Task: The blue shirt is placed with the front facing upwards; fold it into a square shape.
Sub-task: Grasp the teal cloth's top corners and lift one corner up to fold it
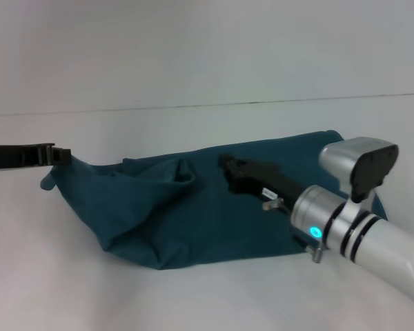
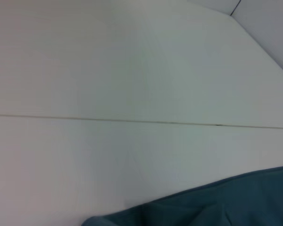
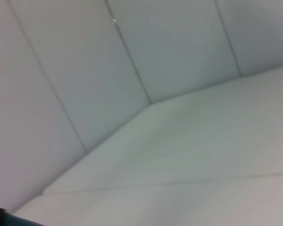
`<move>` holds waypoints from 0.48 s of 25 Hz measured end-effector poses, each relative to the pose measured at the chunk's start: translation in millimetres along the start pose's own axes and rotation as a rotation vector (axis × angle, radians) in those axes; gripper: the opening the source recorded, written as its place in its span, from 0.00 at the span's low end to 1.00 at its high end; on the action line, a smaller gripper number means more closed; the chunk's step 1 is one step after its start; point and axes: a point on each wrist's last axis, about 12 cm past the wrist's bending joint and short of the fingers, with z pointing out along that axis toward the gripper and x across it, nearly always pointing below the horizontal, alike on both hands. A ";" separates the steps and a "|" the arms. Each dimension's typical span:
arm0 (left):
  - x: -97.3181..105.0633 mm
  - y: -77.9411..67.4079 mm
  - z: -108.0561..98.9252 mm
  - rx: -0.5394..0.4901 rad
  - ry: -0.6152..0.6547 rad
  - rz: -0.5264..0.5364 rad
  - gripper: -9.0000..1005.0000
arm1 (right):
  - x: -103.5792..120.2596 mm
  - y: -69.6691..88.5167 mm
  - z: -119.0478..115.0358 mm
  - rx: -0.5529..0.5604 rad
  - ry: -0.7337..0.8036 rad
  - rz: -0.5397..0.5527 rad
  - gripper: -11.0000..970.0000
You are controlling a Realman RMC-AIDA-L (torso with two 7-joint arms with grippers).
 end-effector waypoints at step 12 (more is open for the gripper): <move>10.8 12.1 -6.7 -0.022 0.000 -0.041 0.03 | 6.9 -14.1 -8.5 0.044 0.056 0.044 0.03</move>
